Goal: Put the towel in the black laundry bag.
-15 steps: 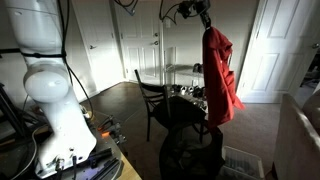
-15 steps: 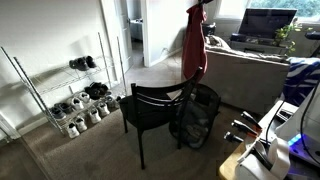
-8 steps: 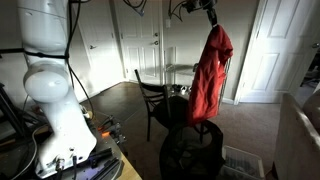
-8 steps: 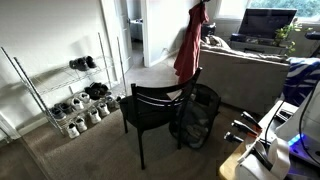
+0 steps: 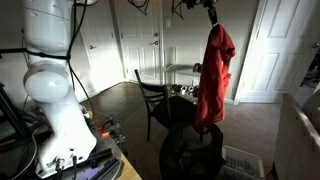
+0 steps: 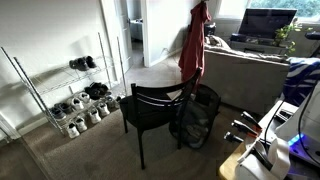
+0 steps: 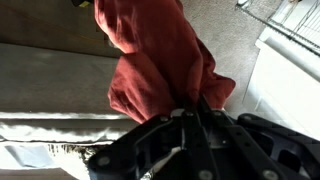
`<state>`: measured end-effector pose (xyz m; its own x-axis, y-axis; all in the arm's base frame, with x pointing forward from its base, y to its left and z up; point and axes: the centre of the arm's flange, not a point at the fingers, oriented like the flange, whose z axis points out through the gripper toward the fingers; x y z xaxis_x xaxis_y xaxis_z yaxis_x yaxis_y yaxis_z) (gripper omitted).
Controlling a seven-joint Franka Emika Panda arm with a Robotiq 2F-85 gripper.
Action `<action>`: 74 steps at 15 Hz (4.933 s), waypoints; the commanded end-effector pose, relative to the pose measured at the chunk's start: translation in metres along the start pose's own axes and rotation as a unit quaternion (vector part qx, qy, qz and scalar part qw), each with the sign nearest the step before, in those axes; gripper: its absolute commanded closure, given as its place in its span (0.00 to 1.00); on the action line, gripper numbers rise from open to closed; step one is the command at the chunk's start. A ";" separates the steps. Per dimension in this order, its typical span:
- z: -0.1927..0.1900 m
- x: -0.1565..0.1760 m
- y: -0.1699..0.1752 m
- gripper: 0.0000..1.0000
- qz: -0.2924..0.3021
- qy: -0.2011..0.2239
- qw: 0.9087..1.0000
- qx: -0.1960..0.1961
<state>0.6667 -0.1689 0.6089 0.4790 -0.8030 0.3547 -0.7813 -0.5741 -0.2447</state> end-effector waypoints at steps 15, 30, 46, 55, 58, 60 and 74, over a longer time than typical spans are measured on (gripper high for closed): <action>0.029 0.055 0.121 0.98 -0.094 -0.150 0.974 -0.142; 0.012 0.032 0.094 0.98 -0.197 -0.184 0.956 -0.113; 0.015 0.020 0.076 0.23 -0.215 -0.188 0.951 -0.116; 0.016 0.017 0.076 0.04 -0.206 -0.184 0.954 -0.114; 0.016 0.017 0.076 0.04 -0.206 -0.184 0.954 -0.114; 0.017 0.017 0.076 0.04 -0.206 -0.184 0.954 -0.114; 0.017 0.017 0.076 0.04 -0.206 -0.184 0.954 -0.114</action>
<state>0.6222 -0.2282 0.5813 0.8393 -0.5430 0.0272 -0.5435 -0.8369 0.0654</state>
